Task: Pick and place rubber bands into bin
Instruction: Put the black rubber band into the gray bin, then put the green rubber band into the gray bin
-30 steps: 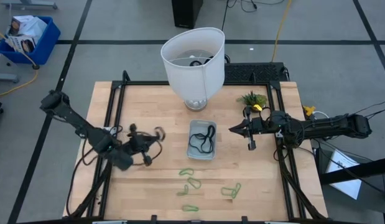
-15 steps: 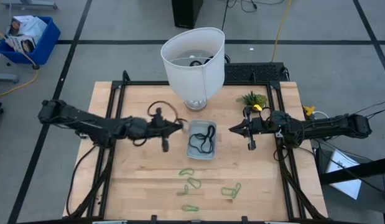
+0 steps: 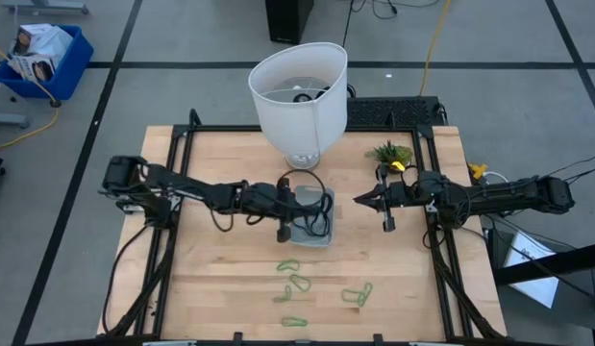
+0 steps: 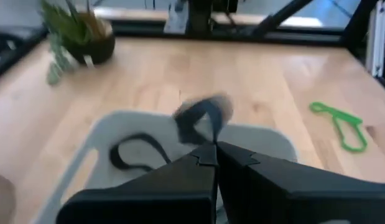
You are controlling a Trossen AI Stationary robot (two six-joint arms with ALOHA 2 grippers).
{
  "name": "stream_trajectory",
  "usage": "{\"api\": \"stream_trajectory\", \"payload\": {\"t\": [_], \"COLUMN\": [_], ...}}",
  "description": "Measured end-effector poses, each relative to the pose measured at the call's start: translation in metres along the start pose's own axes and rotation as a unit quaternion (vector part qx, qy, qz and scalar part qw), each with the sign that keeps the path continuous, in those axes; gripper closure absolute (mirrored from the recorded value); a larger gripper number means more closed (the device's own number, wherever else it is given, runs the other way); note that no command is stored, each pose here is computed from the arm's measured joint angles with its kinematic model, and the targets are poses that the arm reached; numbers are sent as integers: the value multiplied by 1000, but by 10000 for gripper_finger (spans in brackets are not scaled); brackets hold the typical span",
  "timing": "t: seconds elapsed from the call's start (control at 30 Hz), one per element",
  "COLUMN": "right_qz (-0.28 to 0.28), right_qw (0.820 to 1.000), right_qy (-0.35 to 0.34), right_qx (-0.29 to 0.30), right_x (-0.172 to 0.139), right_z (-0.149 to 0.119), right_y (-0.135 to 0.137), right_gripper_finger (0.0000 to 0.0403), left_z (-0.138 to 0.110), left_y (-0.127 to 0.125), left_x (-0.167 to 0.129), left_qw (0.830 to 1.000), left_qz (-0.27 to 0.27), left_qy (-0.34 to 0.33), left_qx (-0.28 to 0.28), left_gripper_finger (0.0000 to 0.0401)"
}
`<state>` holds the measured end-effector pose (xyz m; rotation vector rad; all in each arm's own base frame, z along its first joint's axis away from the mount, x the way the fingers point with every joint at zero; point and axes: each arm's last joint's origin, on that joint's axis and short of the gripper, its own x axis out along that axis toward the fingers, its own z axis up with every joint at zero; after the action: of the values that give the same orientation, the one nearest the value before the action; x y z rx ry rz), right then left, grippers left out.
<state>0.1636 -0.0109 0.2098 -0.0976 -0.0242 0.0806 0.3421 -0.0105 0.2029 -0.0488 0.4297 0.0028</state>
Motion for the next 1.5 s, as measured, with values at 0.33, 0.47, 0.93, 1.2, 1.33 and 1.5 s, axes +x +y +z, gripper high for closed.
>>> {"api": "stream_trajectory", "payload": {"t": [0.33, 0.47, 0.93, 1.2, 1.33, 1.5], "right_qz": [0, 0, 0, 1, 1, 3], "right_qw": [1000, 1000, 1000, 1000, 1000, 1000], "right_qy": [0, 0, 1, 2, 4, 3], "right_qx": [-2, -2, 1, -11, -11, -11], "right_x": [0, 0, 0, 0, 0, 0], "right_z": [0, 0, 0, 0, -1, -1], "right_y": [0, 0, 0, 0, 0, 0], "right_gripper_finger": [403, 403, 403, 403, 403, 403], "left_z": [-21, -20, -1, 29, 34, 24], "left_y": [10, 7, -6, -49, -68, -71], "left_x": [18, 18, -5, -92, -129, -147], "left_qw": [999, 999, 1000, 990, 984, 985], "left_qz": [15, 11, -1, 101, 116, 28], "left_qy": [42, 37, 21, 16, -6, -103], "left_qx": [-30, -25, -6, 97, 133, 136], "left_gripper_finger": [385, 349, 166, 256, 363, 386]}}
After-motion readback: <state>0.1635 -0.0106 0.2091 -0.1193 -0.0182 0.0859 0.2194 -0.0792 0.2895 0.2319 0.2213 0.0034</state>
